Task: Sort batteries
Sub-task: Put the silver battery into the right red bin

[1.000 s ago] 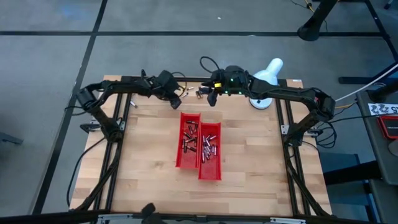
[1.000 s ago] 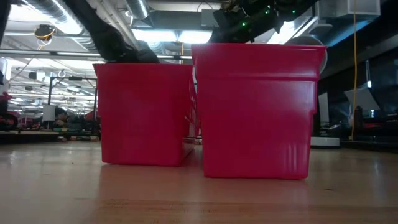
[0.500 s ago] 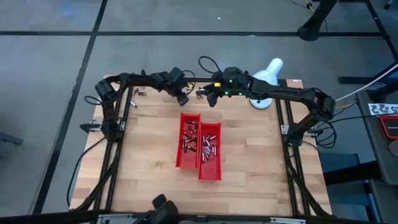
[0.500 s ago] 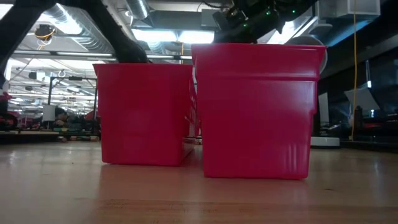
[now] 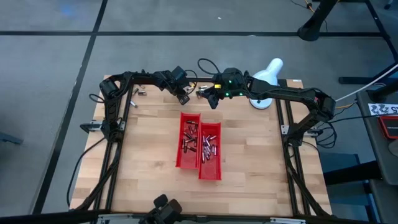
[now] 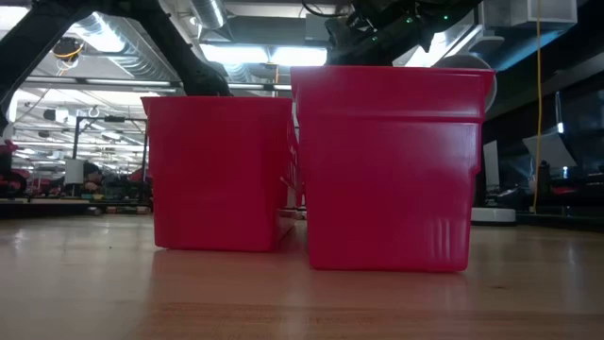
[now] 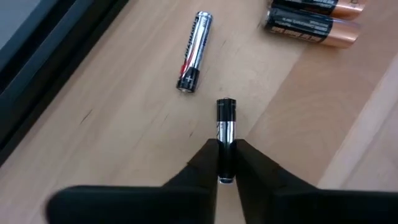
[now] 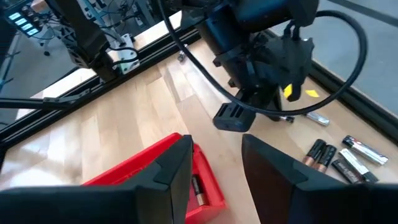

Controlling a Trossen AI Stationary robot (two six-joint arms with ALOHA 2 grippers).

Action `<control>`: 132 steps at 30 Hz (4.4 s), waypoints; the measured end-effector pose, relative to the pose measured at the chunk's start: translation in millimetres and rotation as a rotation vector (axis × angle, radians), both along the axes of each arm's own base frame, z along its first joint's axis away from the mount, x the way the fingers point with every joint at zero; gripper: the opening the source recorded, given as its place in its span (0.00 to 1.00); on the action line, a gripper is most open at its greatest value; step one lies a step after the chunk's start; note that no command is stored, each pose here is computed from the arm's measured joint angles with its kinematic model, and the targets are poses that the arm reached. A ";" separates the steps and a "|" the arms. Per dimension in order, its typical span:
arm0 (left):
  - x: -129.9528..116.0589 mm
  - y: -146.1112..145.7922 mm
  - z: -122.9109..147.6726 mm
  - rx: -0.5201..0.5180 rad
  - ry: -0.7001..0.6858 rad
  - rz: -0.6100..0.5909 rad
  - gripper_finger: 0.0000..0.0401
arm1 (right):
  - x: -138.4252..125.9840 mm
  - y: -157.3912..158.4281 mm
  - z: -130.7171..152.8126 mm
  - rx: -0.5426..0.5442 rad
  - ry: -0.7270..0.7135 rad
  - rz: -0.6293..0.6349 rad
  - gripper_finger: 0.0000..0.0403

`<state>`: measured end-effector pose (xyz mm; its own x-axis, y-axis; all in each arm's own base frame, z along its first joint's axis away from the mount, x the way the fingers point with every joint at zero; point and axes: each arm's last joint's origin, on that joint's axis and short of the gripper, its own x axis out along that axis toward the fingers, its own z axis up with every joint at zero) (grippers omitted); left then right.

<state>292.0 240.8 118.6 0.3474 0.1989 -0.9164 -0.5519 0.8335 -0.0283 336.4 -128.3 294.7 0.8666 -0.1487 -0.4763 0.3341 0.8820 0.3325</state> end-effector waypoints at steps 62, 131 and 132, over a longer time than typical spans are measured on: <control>82.1 -195.5 94.4 -0.419 -0.486 -0.245 0.11 | -10.1 -12.8 -5.2 -0.311 0.181 -0.043 0.35; -139.6 -72.7 -8.7 -0.239 1.262 -0.528 0.53 | -13.5 -10.3 -11.3 -0.137 0.204 -0.099 0.35; -140.0 -73.2 -10.2 -0.226 1.263 -0.526 0.53 | -13.3 -10.4 -10.9 -0.143 0.202 -0.096 0.35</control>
